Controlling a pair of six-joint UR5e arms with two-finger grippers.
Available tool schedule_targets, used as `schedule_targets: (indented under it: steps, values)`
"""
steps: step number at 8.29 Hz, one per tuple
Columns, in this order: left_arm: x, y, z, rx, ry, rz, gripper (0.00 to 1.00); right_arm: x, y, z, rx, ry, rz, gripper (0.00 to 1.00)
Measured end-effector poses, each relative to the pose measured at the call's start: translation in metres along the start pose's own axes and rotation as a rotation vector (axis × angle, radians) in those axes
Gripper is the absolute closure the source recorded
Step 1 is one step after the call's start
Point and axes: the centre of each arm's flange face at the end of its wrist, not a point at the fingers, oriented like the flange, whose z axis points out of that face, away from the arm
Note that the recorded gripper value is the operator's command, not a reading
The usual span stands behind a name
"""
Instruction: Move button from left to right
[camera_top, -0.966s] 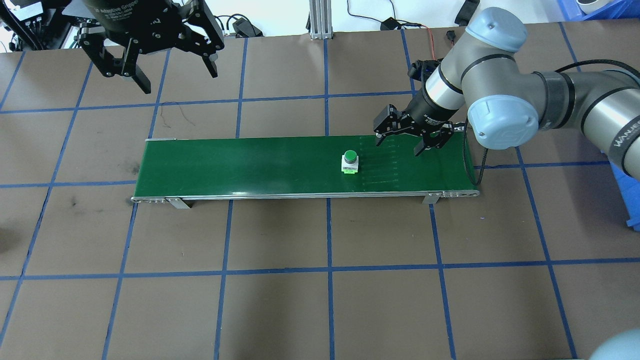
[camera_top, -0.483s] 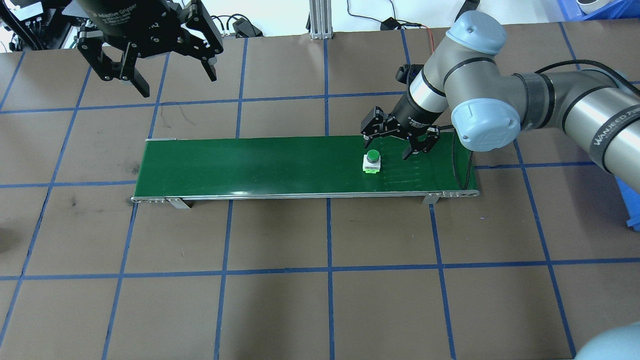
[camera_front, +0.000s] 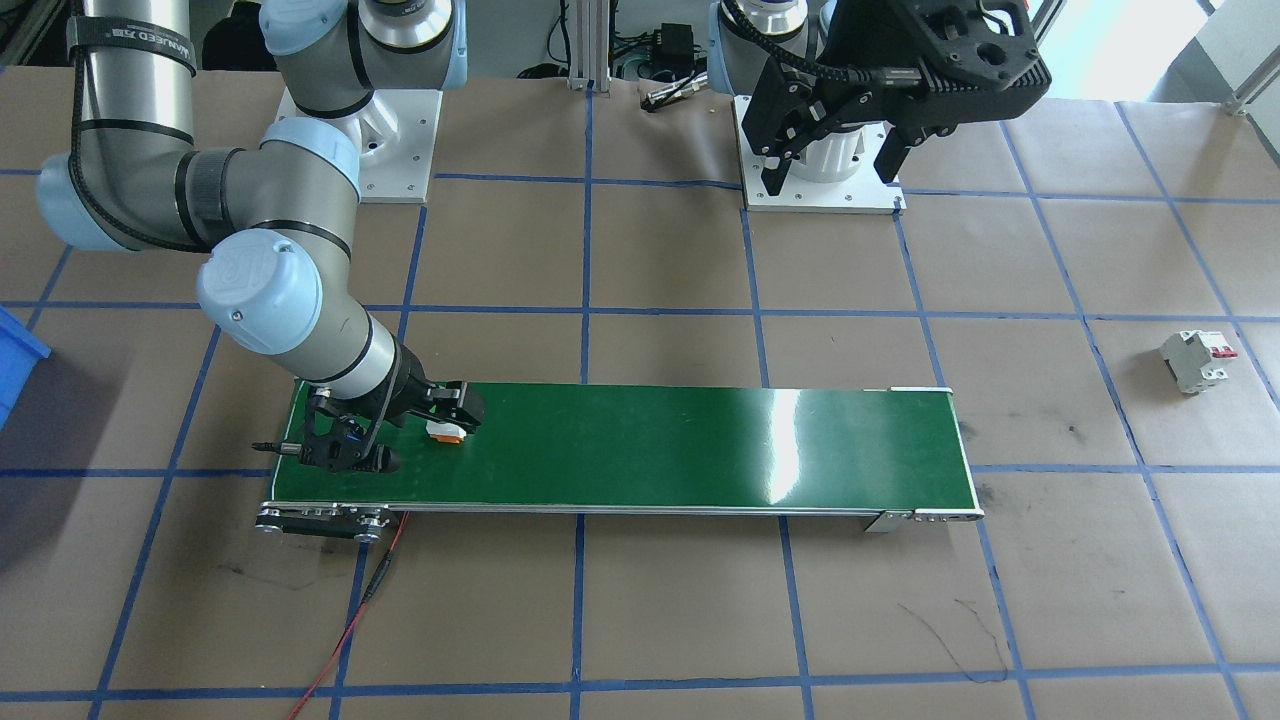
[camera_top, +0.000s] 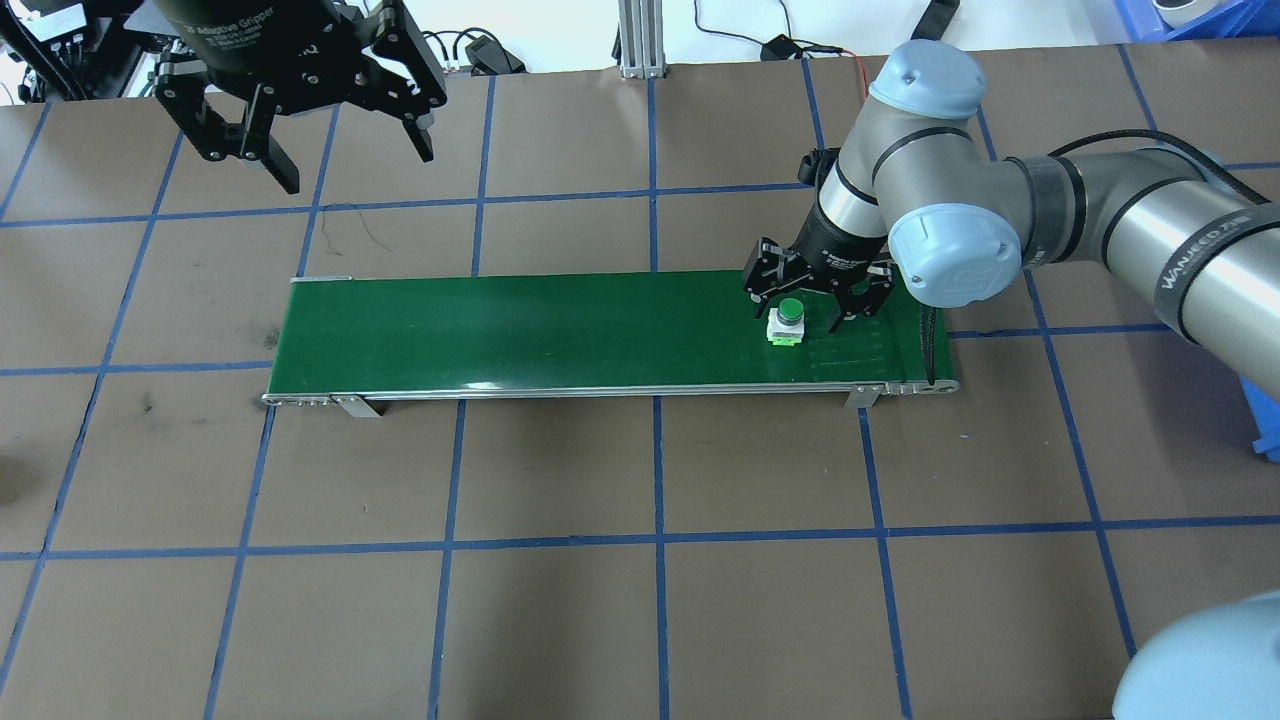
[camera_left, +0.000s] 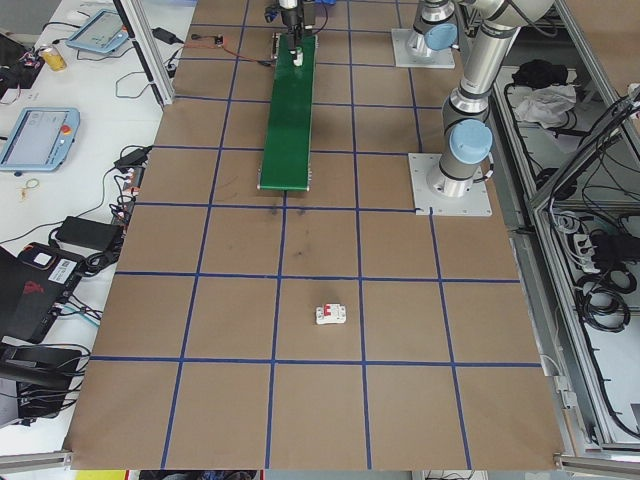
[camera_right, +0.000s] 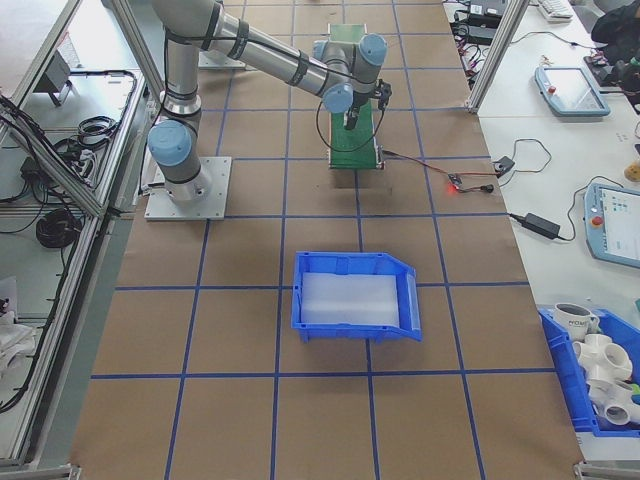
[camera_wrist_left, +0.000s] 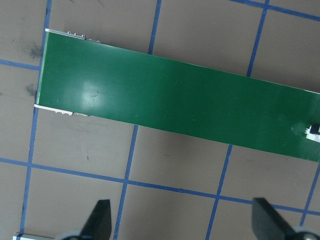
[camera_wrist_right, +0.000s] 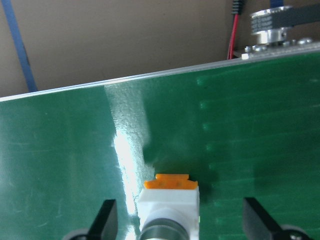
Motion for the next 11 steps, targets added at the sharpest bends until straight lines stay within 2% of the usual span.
schedule_targets:
  steps: [1,2,3,4,6,7,9,10,11]
  values:
    - [0.0,0.0,0.0,0.0,0.0,0.0,0.0,0.003,-0.001,0.004,-0.005,0.024,-0.002,0.77]
    - [0.0,0.0,0.0,0.0,0.0,0.0,0.0,0.004,-0.001,0.006,-0.009,0.036,-0.006,0.94]
    - [0.0,0.0,0.0,0.0,0.0,-0.001,0.0,0.006,-0.001,0.005,-0.005,0.053,-0.023,0.94]
    - [-0.001,0.0,0.0,-0.001,0.0,-0.001,0.0,0.008,-0.003,-0.002,0.013,0.086,-0.065,0.94]
    - [-0.001,0.0,0.0,-0.001,0.0,-0.002,0.0,0.018,-0.019,-0.045,0.092,0.19,-0.182,0.94]
    - [-0.001,0.0,0.0,0.0,0.0,-0.002,0.0,0.03,-0.028,-0.068,0.11,0.231,-0.228,0.94]
    - [-0.001,-0.001,0.0,0.0,0.0,-0.002,0.0,0.077,-0.037,-0.11,0.117,0.268,-0.324,0.91]
    - [-0.001,-0.001,0.0,0.0,0.0,-0.002,0.0,0.11,-0.039,-0.129,0.11,0.29,-0.382,0.92]
    - [-0.001,-0.001,0.0,0.0,0.0,-0.002,0.0,0.146,-0.039,-0.15,0.099,0.332,-0.455,0.92]
